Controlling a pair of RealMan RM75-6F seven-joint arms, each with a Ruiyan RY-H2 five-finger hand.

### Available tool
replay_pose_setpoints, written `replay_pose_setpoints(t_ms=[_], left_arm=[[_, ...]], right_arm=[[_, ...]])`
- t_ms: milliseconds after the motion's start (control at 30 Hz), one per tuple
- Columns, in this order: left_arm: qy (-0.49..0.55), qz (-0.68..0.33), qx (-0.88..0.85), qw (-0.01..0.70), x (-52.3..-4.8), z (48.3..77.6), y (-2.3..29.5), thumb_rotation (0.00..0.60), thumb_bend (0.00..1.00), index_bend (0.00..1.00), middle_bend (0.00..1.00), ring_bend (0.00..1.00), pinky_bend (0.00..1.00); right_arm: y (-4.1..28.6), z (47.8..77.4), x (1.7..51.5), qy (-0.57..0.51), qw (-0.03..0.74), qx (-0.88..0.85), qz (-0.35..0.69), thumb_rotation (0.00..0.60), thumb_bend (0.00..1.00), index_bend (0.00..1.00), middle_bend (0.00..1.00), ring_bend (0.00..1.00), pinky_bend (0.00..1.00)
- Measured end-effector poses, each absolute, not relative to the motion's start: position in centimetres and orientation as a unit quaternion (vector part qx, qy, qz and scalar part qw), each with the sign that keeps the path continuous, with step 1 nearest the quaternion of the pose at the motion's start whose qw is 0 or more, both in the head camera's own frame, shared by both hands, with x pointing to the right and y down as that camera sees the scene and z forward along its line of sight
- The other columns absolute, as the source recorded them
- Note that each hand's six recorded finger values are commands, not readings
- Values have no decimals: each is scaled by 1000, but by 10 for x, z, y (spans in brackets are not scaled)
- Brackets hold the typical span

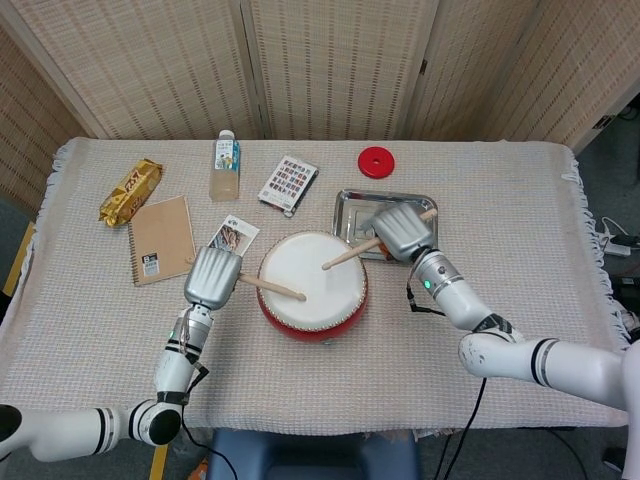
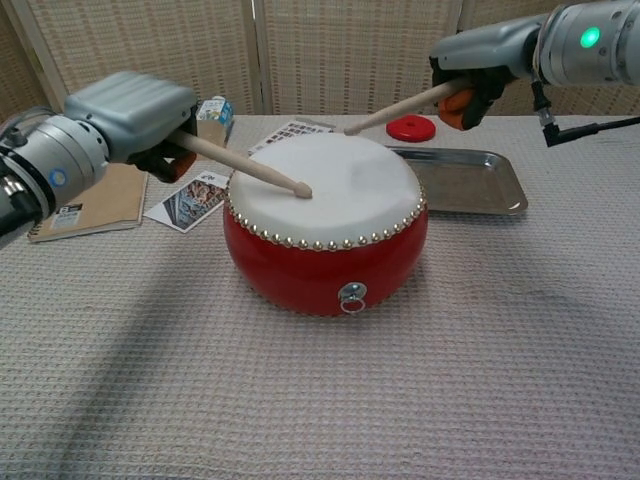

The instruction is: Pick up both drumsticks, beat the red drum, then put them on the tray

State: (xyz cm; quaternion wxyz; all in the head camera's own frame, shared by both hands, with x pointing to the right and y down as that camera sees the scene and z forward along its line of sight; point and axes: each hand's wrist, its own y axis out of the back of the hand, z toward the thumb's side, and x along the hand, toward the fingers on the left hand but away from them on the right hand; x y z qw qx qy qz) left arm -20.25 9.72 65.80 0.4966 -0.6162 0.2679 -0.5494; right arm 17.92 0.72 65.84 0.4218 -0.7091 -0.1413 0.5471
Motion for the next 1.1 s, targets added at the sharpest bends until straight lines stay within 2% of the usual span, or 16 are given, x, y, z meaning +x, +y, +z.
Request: replay_pose_setpoints(t_ms=[167, 267, 500, 600, 733, 967, 1100], left_arm=[[307, -528, -623, 489, -208, 629, 87, 600, 570, 1000, 1000, 1000, 1000], [312, -526, -624, 486, -210, 624, 85, 600, 570, 1000, 1000, 1000, 1000], [261, -552, -633, 477, -200, 664, 101, 600, 569, 1000, 1000, 1000, 1000], [235, -566, -629, 478, -197, 682, 107, 600, 568, 1000, 1000, 1000, 1000], [253, -560, -626, 480, -198, 675, 104, 600, 569, 1000, 1000, 1000, 1000], [309, -524, -625, 490, -203, 631, 88, 600, 570, 1000, 1000, 1000, 1000], [299, -528, -628, 486, -201, 638, 90, 600, 570, 1000, 1000, 1000, 1000]], right_arm=[[14, 684, 185, -109, 416, -695, 576, 600, 904, 1000, 1000, 1000, 1000], [12, 681, 179, -111, 421, -694, 573, 600, 904, 1000, 1000, 1000, 1000], [-1, 637, 169, -172, 421, -718, 527, 600, 903, 1000, 1000, 1000, 1000], [-3, 629, 174, -179, 424, -717, 523, 600, 904, 1000, 1000, 1000, 1000], [3, 646, 179, -156, 423, -712, 539, 600, 904, 1000, 1000, 1000, 1000], [18, 694, 186, -98, 423, -690, 579, 600, 904, 1000, 1000, 1000, 1000], [15, 687, 181, -113, 424, -694, 570, 600, 904, 1000, 1000, 1000, 1000]])
